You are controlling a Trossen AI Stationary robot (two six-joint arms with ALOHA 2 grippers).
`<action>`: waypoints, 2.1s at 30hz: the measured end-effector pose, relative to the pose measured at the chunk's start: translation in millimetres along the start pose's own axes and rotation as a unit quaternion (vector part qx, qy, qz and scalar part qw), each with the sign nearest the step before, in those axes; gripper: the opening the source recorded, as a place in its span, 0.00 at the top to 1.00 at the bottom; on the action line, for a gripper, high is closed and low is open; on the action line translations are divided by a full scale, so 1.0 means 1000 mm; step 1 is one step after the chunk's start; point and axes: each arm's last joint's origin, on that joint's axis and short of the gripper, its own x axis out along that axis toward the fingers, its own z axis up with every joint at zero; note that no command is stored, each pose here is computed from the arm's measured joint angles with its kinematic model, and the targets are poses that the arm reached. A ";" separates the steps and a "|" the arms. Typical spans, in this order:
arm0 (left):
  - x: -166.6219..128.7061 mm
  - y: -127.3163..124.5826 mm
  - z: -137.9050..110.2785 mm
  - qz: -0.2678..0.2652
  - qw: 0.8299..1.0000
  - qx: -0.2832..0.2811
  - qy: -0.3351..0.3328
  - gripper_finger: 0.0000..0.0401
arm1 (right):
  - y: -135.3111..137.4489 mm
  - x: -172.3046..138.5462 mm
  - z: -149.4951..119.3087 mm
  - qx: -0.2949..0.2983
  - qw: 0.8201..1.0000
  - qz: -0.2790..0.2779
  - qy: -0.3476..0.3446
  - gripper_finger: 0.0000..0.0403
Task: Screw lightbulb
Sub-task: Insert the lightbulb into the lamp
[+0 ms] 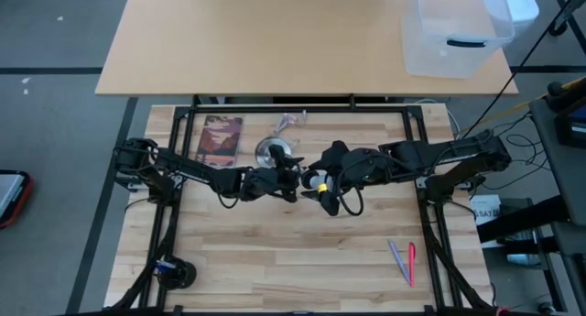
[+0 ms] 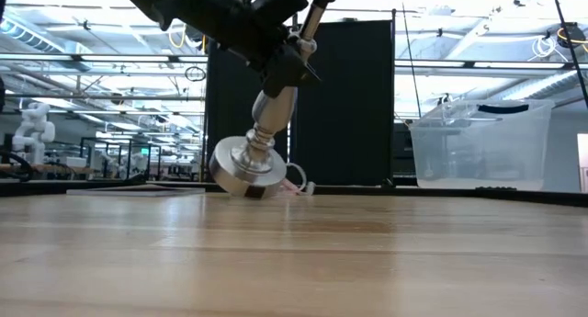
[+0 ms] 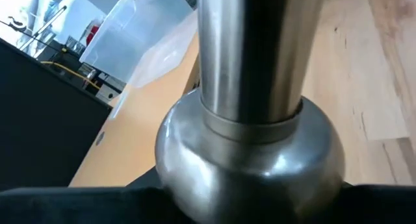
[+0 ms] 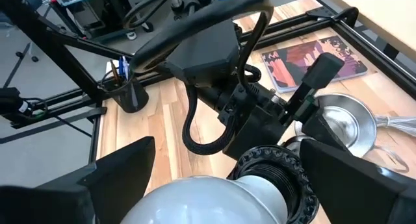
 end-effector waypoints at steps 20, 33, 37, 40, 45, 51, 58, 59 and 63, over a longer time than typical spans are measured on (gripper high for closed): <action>0.003 0.006 0.005 -0.048 0.994 -0.082 -0.059 0.68 | 0.004 -0.001 0.007 -0.022 0.999 0.020 -0.035 0.07; 0.003 0.006 0.005 -0.053 0.993 -0.083 -0.061 0.68 | 0.005 0.000 0.009 -0.060 0.996 0.033 -0.048 0.05; 0.003 0.006 0.005 -0.053 0.993 -0.083 -0.061 0.68 | 0.005 -0.002 0.010 -0.064 0.996 0.034 -0.051 0.03; 0.003 0.006 0.005 -0.053 0.993 -0.083 -0.061 0.68 | 0.004 -0.008 0.012 -0.067 0.995 0.035 -0.059 0.01; 0.003 0.006 0.006 -0.061 0.991 -0.093 -0.068 0.68 | 0.001 -0.020 0.016 -0.070 0.994 0.023 -0.078 0.01; 0.003 0.006 0.006 -0.064 0.991 -0.098 -0.070 0.68 | 0.000 -0.023 0.018 -0.083 0.993 0.016 -0.086 0.01; 0.003 0.006 0.007 -0.085 0.987 -0.109 -0.086 0.68 | 0.001 -0.025 0.020 -0.086 0.991 0.019 -0.098 0.01; 0.003 0.006 0.007 -0.087 0.986 -0.111 -0.088 0.68 | 0.001 -0.025 0.020 -0.086 0.991 0.019 -0.100 0.01; 0.003 0.006 0.008 -0.100 0.984 -0.117 -0.094 0.68 | 0.001 -0.024 0.021 -0.088 0.991 0.019 -0.103 0.01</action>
